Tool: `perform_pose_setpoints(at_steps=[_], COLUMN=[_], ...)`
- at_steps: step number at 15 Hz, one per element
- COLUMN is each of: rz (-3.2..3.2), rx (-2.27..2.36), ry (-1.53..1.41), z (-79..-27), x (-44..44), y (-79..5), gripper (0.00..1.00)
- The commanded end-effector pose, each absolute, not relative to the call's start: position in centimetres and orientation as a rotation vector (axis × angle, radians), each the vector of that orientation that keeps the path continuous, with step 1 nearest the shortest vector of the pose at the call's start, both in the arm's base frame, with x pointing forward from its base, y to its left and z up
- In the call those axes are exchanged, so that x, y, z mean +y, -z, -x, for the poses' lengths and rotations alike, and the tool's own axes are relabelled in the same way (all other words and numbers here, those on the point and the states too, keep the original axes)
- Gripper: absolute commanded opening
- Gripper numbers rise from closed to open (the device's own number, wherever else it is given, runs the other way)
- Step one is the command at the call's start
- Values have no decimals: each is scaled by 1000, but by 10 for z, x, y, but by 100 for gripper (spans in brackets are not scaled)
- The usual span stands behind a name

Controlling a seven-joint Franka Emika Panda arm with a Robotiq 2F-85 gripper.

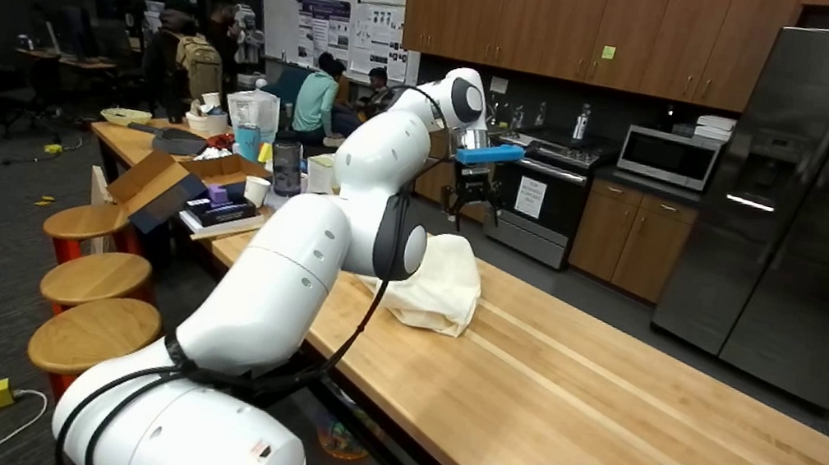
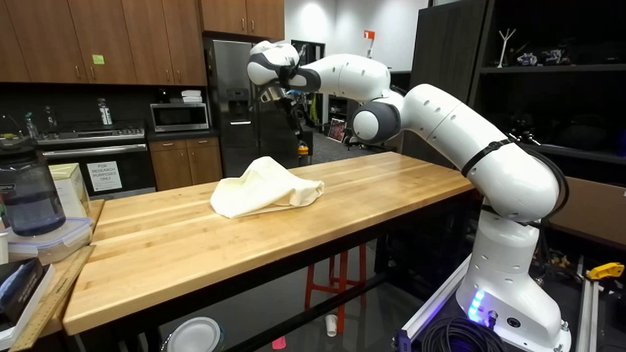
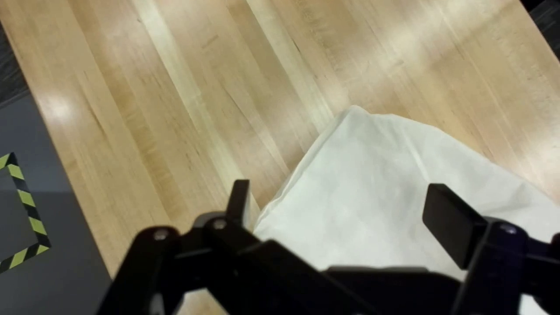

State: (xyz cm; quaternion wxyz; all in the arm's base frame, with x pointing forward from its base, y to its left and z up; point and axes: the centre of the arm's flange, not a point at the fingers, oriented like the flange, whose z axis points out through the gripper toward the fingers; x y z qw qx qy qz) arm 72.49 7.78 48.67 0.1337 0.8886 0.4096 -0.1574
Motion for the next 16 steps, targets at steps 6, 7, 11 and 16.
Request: perform_pose_setpoints(at_steps=[6,7,11,16], rz=[-2271,-2209,-1950,-1608], rx=[1470,1509,1662,1823], ry=[424,438,477,500], z=[-693,-691,-667,-648], x=[189,210,283,320], y=[-508,-509,-508,-511], gripper=[100,100,100,100])
